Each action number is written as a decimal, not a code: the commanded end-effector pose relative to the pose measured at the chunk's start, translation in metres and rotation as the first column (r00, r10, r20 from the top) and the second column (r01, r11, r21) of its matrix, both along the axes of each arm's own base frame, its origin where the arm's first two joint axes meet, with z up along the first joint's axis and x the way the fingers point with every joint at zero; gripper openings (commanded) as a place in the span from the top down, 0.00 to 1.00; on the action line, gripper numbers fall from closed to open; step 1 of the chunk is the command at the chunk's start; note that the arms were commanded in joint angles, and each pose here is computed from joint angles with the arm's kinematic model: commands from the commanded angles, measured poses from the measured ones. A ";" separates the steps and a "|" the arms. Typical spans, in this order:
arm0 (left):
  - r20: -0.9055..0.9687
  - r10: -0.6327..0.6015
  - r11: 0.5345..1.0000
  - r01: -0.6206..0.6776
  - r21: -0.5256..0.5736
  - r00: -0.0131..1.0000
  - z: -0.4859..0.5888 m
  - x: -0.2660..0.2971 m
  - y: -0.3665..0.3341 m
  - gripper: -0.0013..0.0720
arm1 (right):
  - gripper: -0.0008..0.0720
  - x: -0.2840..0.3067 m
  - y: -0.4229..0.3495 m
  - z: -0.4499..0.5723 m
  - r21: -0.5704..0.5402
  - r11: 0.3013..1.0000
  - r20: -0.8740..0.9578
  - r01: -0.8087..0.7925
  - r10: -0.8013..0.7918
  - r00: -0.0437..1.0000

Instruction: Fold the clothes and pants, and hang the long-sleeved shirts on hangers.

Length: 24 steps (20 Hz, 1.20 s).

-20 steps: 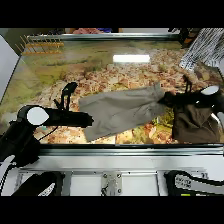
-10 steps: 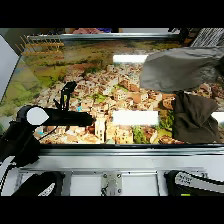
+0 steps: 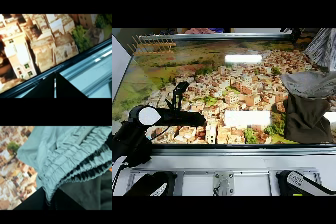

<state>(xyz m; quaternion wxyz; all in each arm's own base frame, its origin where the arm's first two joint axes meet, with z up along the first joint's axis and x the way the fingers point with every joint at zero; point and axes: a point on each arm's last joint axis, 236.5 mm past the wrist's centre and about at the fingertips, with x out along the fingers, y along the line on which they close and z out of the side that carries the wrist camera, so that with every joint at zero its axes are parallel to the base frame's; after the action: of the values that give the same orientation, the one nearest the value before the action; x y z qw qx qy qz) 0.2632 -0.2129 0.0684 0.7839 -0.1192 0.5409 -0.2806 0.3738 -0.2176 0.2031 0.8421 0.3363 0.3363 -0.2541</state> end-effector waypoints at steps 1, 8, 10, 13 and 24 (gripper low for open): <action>0.002 -0.001 1.000 0.001 0.000 1.000 0.000 0.000 0.000 0.97 | 0.96 -0.048 0.014 -0.003 0.001 1.000 -0.145 0.012 -0.012 0.989; -0.008 -0.007 1.000 0.007 0.003 1.000 -0.001 -0.003 0.000 0.97 | 0.96 -0.164 0.033 -0.089 -0.020 0.996 -0.485 0.088 -0.087 0.870; -0.009 -0.008 1.000 0.008 0.004 1.000 -0.001 -0.003 0.000 0.97 | 0.96 -0.178 0.043 -0.119 0.012 0.996 -0.529 0.086 -0.067 0.846; -0.015 -0.012 1.000 0.012 0.006 1.000 -0.001 -0.005 0.000 0.97 | 0.95 -0.190 0.054 -0.152 0.050 0.995 -0.578 0.086 -0.041 0.815; -0.041 -0.028 0.999 0.028 0.015 0.999 -0.004 -0.012 0.001 0.97 | 0.00 -0.091 0.087 -0.009 -0.131 0.965 -0.061 -0.227 0.221 0.973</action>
<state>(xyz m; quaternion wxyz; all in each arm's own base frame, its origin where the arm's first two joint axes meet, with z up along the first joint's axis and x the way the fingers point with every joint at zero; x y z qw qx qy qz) 0.2517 -0.2113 0.0639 0.7695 -0.1108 0.5609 -0.2846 0.2354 -0.1699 0.1284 0.7948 0.2397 0.4703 -0.2994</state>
